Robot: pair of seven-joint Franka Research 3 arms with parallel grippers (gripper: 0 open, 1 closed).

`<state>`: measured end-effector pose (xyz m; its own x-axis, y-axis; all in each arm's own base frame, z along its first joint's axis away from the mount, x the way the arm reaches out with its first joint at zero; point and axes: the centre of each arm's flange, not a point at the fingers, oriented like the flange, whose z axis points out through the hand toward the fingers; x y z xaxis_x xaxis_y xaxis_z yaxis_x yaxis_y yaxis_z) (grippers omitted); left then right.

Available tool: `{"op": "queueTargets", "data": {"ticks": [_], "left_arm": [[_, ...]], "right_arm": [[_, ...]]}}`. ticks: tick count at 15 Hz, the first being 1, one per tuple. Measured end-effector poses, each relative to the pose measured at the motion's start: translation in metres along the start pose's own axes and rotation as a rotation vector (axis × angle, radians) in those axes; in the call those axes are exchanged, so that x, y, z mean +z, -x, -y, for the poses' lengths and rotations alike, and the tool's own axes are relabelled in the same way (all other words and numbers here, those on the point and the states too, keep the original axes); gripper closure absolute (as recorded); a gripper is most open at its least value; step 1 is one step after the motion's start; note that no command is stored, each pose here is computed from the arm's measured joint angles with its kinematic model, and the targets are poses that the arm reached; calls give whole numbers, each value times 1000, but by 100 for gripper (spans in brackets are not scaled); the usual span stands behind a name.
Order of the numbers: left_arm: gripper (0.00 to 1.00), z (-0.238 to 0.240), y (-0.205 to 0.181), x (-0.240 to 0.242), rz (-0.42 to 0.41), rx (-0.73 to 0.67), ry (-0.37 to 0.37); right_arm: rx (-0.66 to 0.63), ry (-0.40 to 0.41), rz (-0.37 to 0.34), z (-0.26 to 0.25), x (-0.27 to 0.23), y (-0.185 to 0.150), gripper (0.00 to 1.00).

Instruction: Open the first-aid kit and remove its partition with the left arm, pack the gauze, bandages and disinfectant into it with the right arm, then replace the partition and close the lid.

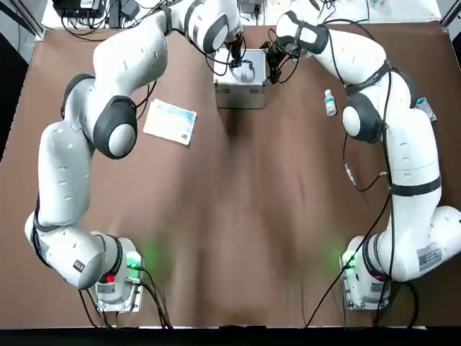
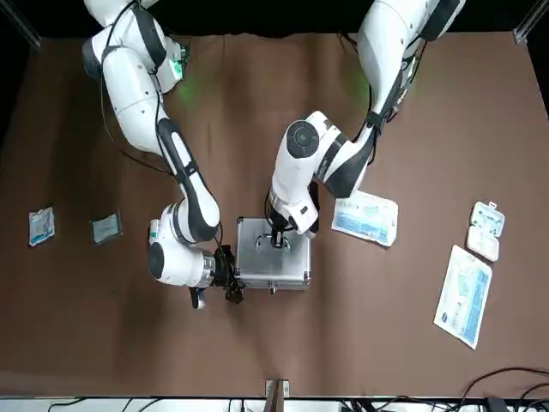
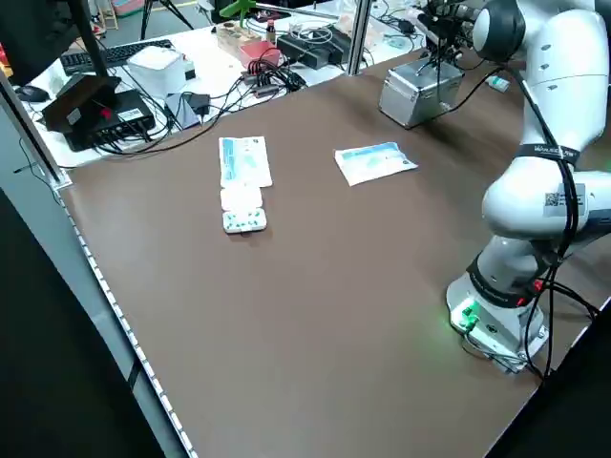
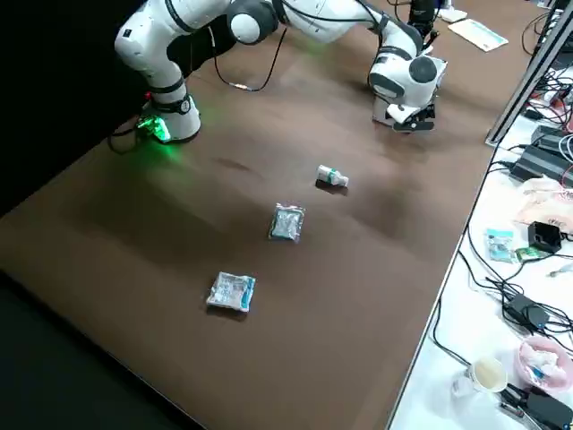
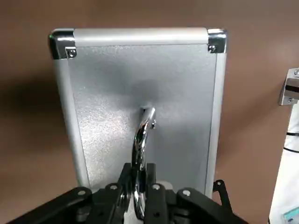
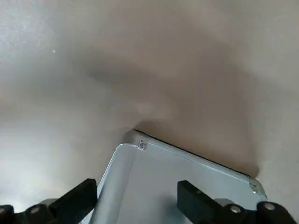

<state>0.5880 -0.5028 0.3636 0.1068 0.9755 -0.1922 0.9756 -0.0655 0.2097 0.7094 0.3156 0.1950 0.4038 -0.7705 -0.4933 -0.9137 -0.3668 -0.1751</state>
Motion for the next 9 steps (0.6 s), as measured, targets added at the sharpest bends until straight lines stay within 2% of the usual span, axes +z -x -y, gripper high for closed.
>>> {"op": "queueTargets", "data": {"ticks": [2, 9], "left_arm": [[87, -3, 0, -3, 5, 0, 12], [87, -3, 0, -4, 6, 8, 15]], "right_arm": [[-1, 1, 1, 0, 0, 1, 19], [-2, 1, 1, 0, 1, 0, 19]]}}
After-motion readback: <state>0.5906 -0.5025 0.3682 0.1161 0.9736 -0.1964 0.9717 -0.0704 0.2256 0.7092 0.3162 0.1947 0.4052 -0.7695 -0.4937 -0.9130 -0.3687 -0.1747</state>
